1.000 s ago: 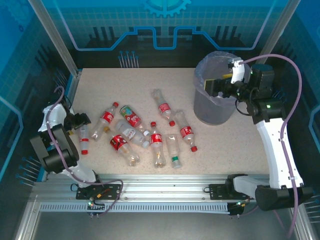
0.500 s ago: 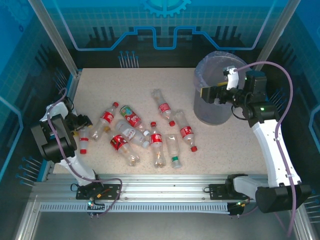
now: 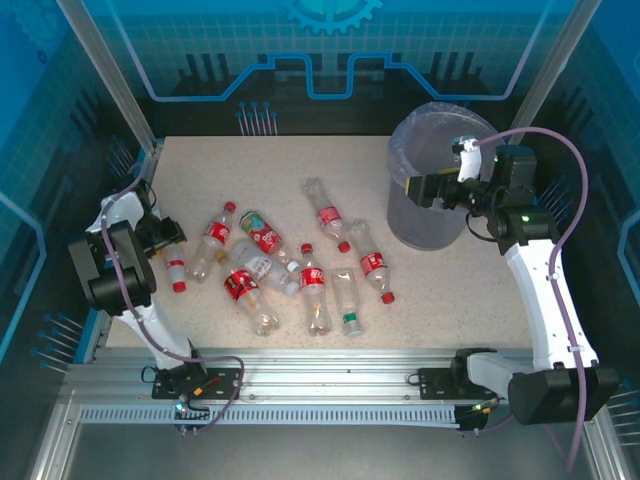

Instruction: Put the plastic bottles in the bin

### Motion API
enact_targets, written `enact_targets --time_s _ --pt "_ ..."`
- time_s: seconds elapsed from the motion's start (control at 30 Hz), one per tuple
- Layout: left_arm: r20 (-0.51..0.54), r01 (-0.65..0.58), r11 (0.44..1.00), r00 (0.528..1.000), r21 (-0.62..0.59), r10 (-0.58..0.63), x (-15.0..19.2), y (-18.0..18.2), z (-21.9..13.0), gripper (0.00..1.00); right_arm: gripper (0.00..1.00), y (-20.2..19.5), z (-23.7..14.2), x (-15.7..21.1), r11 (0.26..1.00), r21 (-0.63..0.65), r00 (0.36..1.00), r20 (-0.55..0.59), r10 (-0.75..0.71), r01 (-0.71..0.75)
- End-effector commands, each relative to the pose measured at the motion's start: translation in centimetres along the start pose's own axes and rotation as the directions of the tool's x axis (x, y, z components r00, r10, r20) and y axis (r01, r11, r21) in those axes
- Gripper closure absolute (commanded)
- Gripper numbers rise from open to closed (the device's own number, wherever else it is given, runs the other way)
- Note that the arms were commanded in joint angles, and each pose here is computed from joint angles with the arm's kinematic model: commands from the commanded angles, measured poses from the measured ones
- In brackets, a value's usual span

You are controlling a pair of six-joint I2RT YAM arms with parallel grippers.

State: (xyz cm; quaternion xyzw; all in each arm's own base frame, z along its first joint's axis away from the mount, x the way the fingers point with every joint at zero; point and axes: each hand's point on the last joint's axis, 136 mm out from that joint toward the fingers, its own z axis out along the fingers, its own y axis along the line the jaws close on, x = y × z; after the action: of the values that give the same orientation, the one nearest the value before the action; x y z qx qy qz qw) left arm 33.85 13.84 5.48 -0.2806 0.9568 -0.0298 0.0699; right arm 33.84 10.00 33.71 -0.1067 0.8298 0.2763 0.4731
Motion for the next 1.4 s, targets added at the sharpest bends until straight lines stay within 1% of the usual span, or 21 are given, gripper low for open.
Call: enact_targets --time_s 0.0,0.13,0.2,0.3,0.4,0.47,0.57,0.63,0.7,0.77,0.8,0.9,1.0,1.07,1.2,1.37 --pt "0.099 -0.068 0.997 0.993 -0.026 0.071 -1.5 -2.2 -4.1 0.44 0.03 -0.4 -0.6 -0.6 0.999 0.026 1.0 0.009 0.019 -0.019" --pt "0.215 -0.156 0.988 0.964 -0.019 0.156 -2.8 -6.3 -8.9 0.44 0.05 0.6 -1.2 -1.3 0.999 -0.008 0.999 0.029 0.039 -0.039" --pt "0.298 -0.229 0.973 0.93 0.008 0.217 -2.8 -9.6 -12.1 0.44 0.05 1.6 -1.5 -1.8 0.998 -0.053 0.998 0.036 0.048 -0.046" --pt "0.404 -0.346 0.933 0.871 0.095 0.281 -1.5 -15.0 -16.0 0.46 0.06 3.1 -1.4 -2.0 0.995 -0.087 0.998 0.03 0.057 -0.055" --pt "0.465 -0.467 0.874 0.809 0.138 0.359 1.0 -19.3 -18.3 0.45 0.07 5.1 -0.9 -2.0 0.993 -0.113 0.999 0.015 0.034 -0.032" --pt "0.487 -0.548 0.814 0.774 0.192 0.405 3.2 -22.0 -18.7 0.45 0.07 6.7 -0.4 -1.9 0.99 -0.141 1.0 0.005 0.017 -0.016" --pt "0.503 -0.646 0.697 0.734 0.31 0.457 7.2 -25.6 -18.4 0.45 0.07 9.0 0.6 -1.8 0.979 -0.204 1.0 -0.015 0.011 -0.014" --pt "0.512 -0.669 0.635 0.728 0.386 0.456 9.2 -27.1 -17.9 0.45 0.07 10.4 1.6 -1.5 0.971 -0.24 0.999 -0.032 0.009 -0.016" --pt "0.508 -0.668 0.57 0.74 0.479 0.44 10.7 -28.2 -17.4 0.45 0.07 11.8 3.1 -1.0 0.962 -0.273 0.999 -0.052 -0.002 -0.012" --pt "0.511 -0.674 0.506 0.738 0.538 0.441 11.9 -29.1 -17.1 0.45 0.07 12.6 4.9 -0.1 0.957 -0.291 0.996 -0.094 -0.005 -0.022" --pt "0.516 -0.683 0.478 0.731 0.553 0.447 12.4 -29.4 -16.8 0.45 0.07 12.9 5.8 0.4 0.955 -0.295 0.993 -0.115 -0.007 -0.027" --pt "0.531 -0.704 0.416 0.708 0.575 0.465 13.4 -30.1 -16.4 0.45 0.07 13.8 8.3 1.4 0.947 -0.317 0.988 -0.152 0.0 -0.049" --pt "0.549 -0.722 0.35 0.686 0.597 0.478 14.4 -30.8 -16.5 0.44 0.07 14.6 10.6 1.5 0.937 -0.342 0.986 -0.165 0.02 -0.076" --pt "0.558 -0.727 0.336 0.68 0.599 0.476 14.5 -31.0 -16.4 0.44 0.07 15.0 12.1 1.1 0.933 -0.348 0.985 -0.172 0.03 -0.089" --pt "0.569 -0.728 0.299 0.675 0.616 0.47 14.9 -31.7 -16.6 0.44 0.07 16.0 15.5 1.8 0.918 -0.376 0.978 -0.202 0.056 -0.13" --pt "0.576 -0.727 0.28 0.674 0.627 0.462 15.2 -32.8 -16.7 0.44 0.07 17.0 18.0 2.6 0.893 -0.418 0.969 -0.237 0.072 -0.168"
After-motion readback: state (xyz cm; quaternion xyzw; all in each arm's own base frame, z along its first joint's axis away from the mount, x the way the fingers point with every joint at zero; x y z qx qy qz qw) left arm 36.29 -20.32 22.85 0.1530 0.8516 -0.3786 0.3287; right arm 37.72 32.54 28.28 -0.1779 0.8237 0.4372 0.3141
